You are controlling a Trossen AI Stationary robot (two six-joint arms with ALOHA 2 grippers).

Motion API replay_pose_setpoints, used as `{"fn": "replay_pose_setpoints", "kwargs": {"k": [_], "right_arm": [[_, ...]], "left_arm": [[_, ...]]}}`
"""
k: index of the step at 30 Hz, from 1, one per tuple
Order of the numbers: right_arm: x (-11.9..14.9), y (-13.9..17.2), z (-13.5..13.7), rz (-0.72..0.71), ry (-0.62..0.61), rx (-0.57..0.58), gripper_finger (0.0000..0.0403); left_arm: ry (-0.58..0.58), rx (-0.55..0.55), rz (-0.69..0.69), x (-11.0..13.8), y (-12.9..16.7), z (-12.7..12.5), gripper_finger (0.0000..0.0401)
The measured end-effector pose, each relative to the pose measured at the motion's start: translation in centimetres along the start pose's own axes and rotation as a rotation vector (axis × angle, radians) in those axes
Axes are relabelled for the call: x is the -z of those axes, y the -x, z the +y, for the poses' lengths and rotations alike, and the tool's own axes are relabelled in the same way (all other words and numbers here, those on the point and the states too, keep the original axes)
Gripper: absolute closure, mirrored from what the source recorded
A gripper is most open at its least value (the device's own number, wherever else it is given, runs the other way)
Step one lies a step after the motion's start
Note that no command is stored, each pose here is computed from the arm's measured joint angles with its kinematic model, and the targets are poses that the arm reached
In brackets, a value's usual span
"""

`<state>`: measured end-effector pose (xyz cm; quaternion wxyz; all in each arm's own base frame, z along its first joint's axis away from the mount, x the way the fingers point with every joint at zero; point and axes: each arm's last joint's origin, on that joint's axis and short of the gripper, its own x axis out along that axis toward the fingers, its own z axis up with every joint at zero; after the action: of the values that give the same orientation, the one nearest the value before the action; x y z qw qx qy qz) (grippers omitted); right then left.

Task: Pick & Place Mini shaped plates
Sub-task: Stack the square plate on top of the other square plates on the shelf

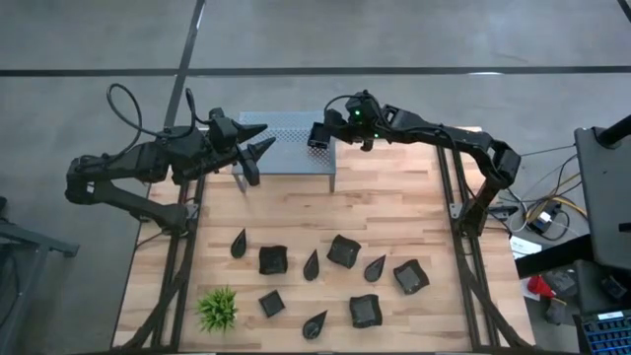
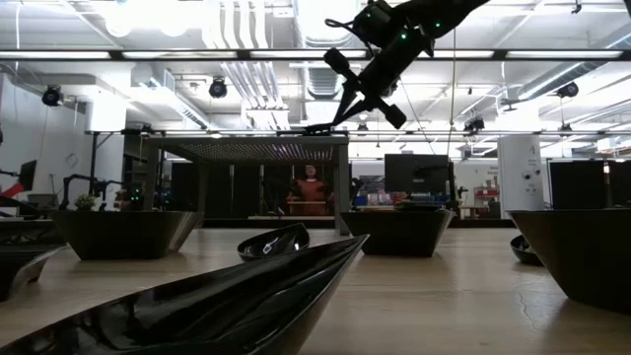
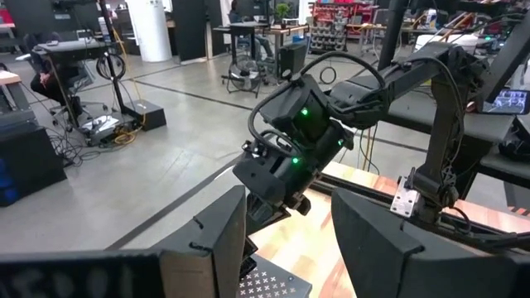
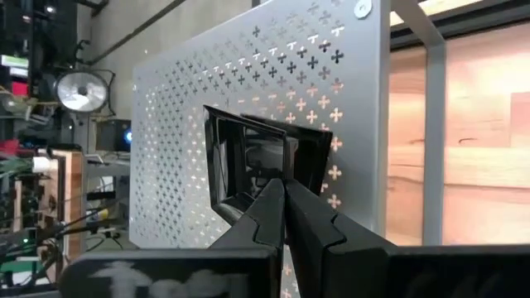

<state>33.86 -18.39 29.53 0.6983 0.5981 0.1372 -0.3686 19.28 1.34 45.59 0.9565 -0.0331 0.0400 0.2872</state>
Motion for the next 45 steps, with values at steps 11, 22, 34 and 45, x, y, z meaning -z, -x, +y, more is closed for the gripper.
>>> {"fn": "replay_pose_setpoints", "kwargs": {"k": [11,22,34,45], "right_arm": [[-0.4,0.0,-0.1,-0.006,0.014,0.001,0.0394],[-0.2,-0.4,-0.5,0.025,0.002,-0.013,0.0394],[-0.2,-1.0,-1.1,0.032,-0.035,-0.059,0.0394],[-0.2,-1.2,-1.4,0.024,-0.008,-0.048,0.0394]], "left_arm": [[-0.006,-0.001,0.008,0.1,0.0,0.0,0.0226],[-0.011,-0.001,0.012,0.1,0.0,0.0,0.0226],[-0.014,-0.001,0.014,0.1,0.0,0.0,0.0226],[-0.016,-0.002,0.016,0.2,0.0,0.0,0.0226]]}}
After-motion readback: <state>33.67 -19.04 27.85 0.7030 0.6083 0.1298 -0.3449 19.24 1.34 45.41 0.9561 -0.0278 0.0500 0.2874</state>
